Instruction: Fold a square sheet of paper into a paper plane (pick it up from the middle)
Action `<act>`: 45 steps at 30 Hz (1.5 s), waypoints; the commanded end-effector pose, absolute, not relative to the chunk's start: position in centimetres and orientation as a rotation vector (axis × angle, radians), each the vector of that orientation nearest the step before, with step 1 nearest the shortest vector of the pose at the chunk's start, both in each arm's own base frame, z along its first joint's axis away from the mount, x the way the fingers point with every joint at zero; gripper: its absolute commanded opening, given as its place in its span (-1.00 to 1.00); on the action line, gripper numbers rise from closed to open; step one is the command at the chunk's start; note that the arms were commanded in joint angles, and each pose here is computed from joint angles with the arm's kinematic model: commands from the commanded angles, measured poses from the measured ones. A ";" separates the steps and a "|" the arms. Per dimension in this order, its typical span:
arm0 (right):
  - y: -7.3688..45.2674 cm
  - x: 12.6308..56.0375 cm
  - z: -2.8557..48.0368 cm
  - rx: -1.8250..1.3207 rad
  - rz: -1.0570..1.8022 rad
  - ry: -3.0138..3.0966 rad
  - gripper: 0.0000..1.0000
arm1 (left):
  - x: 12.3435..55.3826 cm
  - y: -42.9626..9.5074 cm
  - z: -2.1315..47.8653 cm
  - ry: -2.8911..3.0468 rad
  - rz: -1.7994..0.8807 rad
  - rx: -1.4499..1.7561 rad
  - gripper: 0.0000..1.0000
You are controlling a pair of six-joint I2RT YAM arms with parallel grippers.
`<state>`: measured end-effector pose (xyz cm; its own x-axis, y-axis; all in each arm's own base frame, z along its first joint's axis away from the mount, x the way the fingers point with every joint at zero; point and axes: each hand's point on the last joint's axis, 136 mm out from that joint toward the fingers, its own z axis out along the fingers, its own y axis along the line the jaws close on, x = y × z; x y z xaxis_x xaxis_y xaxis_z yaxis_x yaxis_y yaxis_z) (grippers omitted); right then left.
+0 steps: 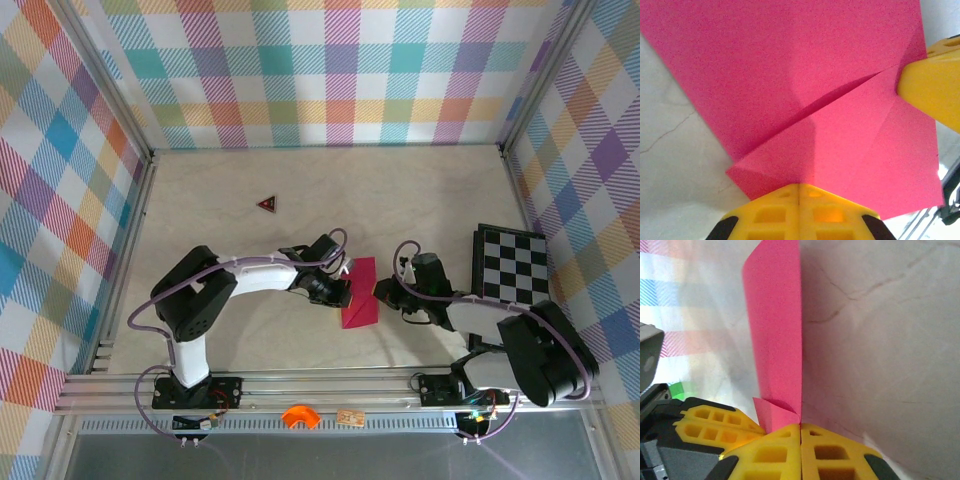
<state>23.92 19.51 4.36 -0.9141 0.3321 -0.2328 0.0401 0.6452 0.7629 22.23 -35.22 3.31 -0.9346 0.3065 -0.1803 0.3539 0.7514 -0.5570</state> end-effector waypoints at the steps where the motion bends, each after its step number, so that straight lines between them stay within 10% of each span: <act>1: 19.6 24.3 6.2 0.221 1.164 2.462 -0.82 | 23.3 -35.2 6.1 2.769 -0.965 0.499 -0.86; 12: 17.8 23.4 10.3 0.008 0.839 2.601 -0.85 | 26.4 -30.2 11.1 2.571 -0.776 0.272 -0.81; 29: 8.6 27.5 14.2 -0.132 -0.431 2.739 -0.83 | 30.4 -16.5 11.9 2.433 -0.509 -0.333 -0.77; 45: 22.7 29.8 8.0 -0.418 -0.568 2.730 -0.81 | 27.3 -8.4 14.5 2.292 -0.302 -0.502 -0.72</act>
